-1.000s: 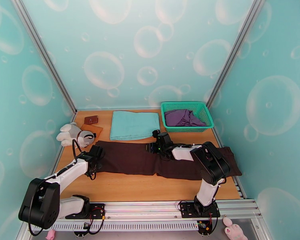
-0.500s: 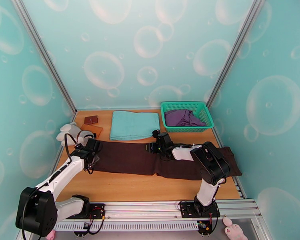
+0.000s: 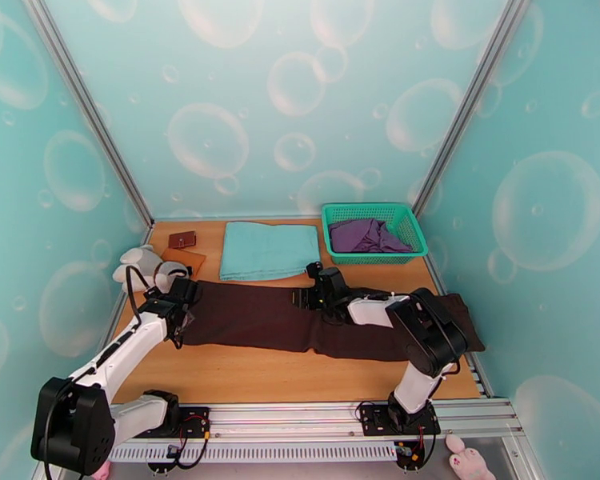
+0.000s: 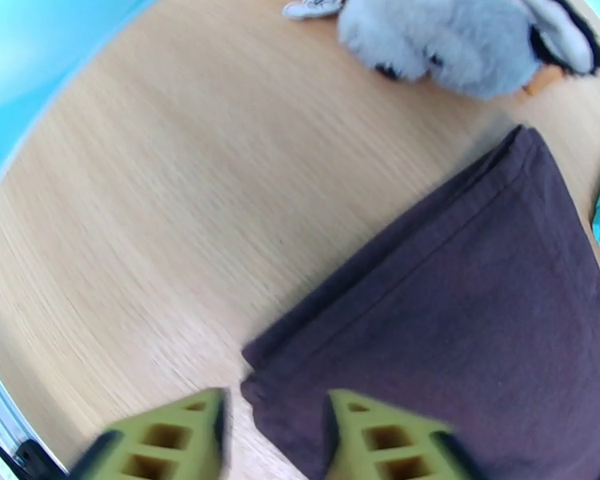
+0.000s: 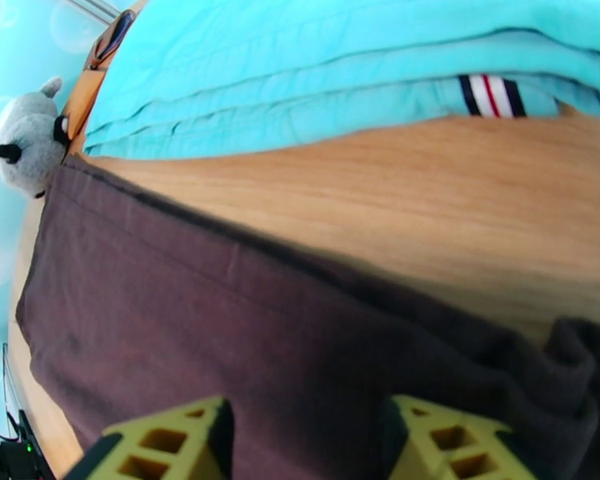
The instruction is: Fold and stack the trousers
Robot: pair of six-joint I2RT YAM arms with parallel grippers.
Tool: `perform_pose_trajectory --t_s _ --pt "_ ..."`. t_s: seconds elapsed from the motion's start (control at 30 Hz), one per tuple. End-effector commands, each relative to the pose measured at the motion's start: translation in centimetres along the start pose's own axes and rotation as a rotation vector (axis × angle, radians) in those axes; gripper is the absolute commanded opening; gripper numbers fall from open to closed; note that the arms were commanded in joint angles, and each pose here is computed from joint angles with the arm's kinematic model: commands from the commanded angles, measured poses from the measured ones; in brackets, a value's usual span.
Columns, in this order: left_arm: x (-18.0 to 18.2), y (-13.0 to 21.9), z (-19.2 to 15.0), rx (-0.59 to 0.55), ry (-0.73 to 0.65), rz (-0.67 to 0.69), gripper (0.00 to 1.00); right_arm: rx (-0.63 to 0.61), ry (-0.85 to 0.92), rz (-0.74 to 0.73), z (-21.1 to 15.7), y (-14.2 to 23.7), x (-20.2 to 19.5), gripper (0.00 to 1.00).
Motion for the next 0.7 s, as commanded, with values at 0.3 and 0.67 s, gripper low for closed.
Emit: perform_pose_trajectory --t_s 0.3,0.67 --pt "-5.9 -4.0 3.8 -0.095 -0.218 -0.400 0.99 -0.042 0.150 0.255 -0.8 2.1 4.5 0.60" --pt "-7.2 -8.7 2.9 0.019 -0.287 -0.372 0.79 -0.061 0.165 0.285 -0.5 3.0 4.8 0.58"
Point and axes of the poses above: each hand's point on the last joint's axis, 136 mm out from that joint toward the fingers, its own y axis back along the fingers, its own x axis along the line the jaws close on, z = x × y, the point moved 8 cm from there along y, back along the fingers, and after that the axes turned 12 degrees about -y, right-handed, at the moved point
